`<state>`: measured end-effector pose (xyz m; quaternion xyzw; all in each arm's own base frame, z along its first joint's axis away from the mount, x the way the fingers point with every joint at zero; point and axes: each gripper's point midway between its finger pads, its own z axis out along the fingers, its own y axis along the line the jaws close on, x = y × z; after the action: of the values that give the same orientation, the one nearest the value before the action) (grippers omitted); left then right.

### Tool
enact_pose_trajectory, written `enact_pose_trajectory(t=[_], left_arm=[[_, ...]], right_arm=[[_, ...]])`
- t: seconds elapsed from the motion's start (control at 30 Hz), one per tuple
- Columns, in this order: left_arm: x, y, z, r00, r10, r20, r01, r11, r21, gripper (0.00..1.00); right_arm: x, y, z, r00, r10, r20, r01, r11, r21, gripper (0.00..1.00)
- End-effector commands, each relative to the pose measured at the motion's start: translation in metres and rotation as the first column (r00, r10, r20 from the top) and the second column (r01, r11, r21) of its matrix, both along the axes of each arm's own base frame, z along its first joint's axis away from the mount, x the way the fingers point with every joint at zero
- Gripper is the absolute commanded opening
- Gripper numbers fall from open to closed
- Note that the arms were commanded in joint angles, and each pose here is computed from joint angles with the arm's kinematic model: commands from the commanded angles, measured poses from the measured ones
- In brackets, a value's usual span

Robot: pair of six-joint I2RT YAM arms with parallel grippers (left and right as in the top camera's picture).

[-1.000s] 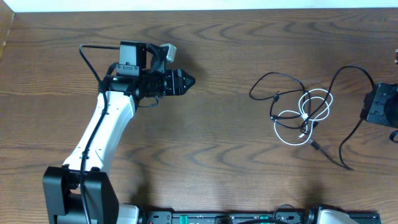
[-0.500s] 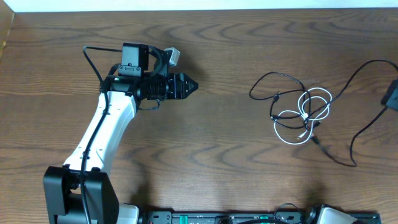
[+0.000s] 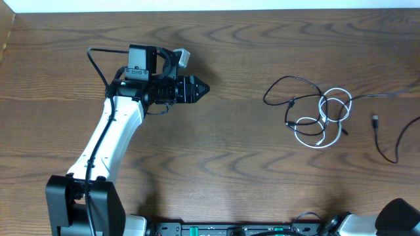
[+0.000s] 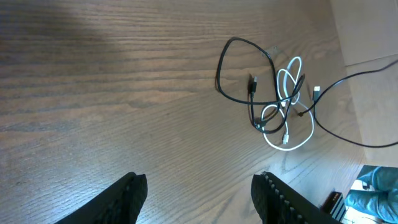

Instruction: Untangle cables

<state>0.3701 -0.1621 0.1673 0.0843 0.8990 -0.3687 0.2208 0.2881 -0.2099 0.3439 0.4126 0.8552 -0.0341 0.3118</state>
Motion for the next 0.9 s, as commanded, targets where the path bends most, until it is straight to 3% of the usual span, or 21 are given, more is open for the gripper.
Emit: enact_pose_trajectory(t=[0.0, 0.13, 0.27, 0.53, 0.87], left_arm=[[0.0, -0.002, 0.003, 1.0, -0.019, 0.01, 0.02, 1.0, -0.012, 0.59], [0.0, -0.002, 0.003, 1.0, -0.021, 0.017, 0.022, 1.0, -0.011, 0.59], [0.0, -0.002, 0.003, 0.999, -0.026, 0.021, 0.026, 1.0, -0.008, 0.59], [0.001, -0.005, 0.003, 0.997, -0.052, 0.052, 0.051, 0.999, 0.009, 0.59], [-0.008, -0.022, 0.003, 0.994, -0.099, 0.05, 0.099, 0.995, 0.009, 0.59]], right_arm=[[-0.026, -0.036, 0.017, 0.983, -0.17, 0.069, 0.171, 0.985, -0.008, 0.01], [-0.054, -0.066, 0.02, 0.941, -0.322, 0.105, 0.321, 0.947, 0.029, 0.01], [-0.06, -0.077, 0.027, 0.925, -0.334, 0.182, 0.323, 0.942, 0.087, 0.01], [-0.006, -0.038, 0.075, 0.861, -0.089, 0.5, -0.035, 0.972, 0.234, 0.01], [0.039, 0.052, 0.094, 0.807, 0.153, 0.57, -0.346, 0.905, 0.246, 0.01]])
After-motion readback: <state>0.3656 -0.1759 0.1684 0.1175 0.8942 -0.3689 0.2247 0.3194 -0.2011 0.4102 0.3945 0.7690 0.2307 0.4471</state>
